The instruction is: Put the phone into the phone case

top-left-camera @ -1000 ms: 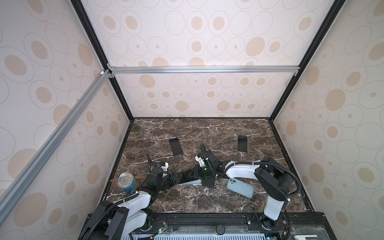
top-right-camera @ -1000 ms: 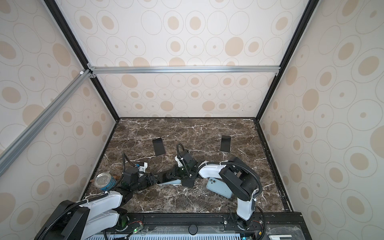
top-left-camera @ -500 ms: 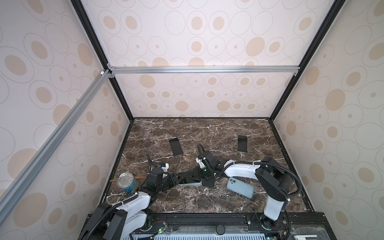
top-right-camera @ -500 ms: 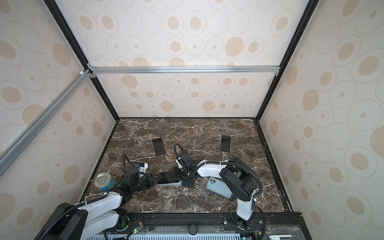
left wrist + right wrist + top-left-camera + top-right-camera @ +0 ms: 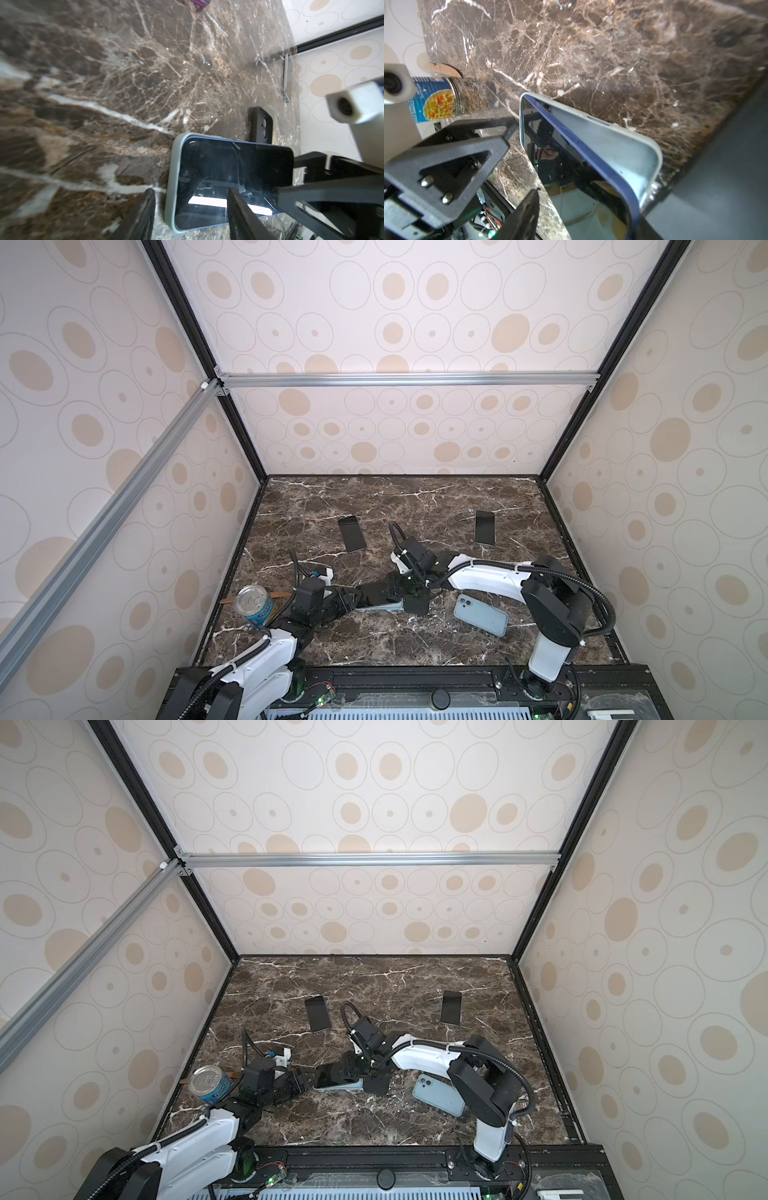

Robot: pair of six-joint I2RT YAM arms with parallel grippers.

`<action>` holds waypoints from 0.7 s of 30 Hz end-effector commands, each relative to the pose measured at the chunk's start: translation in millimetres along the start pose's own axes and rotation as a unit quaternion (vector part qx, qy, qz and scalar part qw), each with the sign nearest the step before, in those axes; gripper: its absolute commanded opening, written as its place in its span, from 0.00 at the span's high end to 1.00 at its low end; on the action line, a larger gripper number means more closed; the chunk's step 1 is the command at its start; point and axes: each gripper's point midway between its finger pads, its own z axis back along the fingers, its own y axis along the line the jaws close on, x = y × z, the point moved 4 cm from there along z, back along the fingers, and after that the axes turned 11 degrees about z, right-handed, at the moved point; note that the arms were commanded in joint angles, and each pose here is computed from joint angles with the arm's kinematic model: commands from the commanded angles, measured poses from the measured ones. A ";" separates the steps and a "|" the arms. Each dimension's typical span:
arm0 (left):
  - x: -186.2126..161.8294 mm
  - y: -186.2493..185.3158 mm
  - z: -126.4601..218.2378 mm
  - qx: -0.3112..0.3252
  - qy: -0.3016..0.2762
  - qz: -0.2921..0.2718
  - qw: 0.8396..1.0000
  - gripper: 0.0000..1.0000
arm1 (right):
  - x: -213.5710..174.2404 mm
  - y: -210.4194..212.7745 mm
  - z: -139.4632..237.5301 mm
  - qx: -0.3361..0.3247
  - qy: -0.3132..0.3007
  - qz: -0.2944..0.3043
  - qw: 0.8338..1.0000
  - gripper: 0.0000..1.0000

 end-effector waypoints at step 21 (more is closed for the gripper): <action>15.7 -15.1 3.3 0.024 -0.017 -0.044 0.999 0.44 | 8.4 13.3 43.7 -0.050 -0.039 0.048 0.997 0.28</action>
